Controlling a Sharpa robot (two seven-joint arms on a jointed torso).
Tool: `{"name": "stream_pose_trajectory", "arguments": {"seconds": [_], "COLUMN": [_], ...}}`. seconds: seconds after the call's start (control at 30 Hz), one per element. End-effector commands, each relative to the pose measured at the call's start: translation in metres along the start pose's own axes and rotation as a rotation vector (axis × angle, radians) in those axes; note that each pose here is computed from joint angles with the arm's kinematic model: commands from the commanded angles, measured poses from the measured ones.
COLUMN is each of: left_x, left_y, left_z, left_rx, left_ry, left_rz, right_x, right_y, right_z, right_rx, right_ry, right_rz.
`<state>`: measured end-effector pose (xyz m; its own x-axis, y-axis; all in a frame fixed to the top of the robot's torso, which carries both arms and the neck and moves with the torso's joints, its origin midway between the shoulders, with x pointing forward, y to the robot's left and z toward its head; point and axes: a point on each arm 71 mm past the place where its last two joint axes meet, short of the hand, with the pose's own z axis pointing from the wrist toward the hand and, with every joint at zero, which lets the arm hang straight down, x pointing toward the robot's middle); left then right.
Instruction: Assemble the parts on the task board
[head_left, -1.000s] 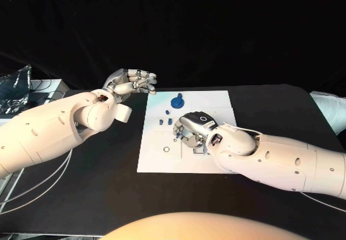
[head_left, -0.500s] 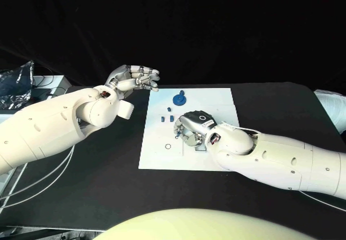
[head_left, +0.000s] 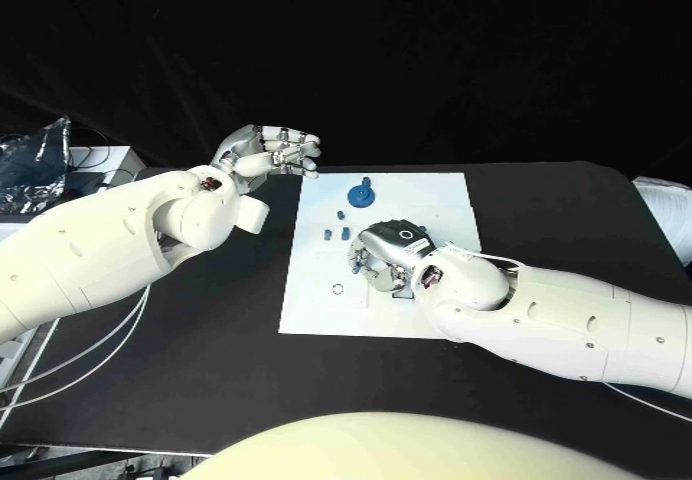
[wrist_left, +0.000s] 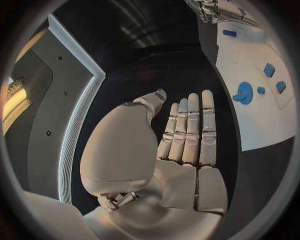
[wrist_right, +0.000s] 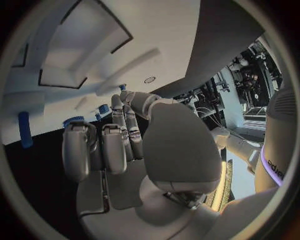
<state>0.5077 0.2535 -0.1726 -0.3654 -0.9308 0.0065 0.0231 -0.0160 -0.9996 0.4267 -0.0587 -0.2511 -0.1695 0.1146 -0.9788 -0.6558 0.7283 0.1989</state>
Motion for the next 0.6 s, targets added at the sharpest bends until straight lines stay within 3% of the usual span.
{"name": "stream_pose_trajectory", "arguments": {"seconds": [0.03,0.6], "left_x": [0.0014,0.0014], "left_y": [-0.0002,-0.0003], "left_z": [0.0001,-0.0003], "left_rx": [0.000,-0.003], "left_ry": [0.009,0.014], "left_rz": [-0.010,-0.013], "right_x": [0.0010,0.0019], "right_y": [0.0018,-0.0001], "right_z": [-0.0004,0.0026], "right_rx": [-0.009,0.001], "right_ry": [0.010,0.006], "right_rz": [-0.014,-0.033]}}
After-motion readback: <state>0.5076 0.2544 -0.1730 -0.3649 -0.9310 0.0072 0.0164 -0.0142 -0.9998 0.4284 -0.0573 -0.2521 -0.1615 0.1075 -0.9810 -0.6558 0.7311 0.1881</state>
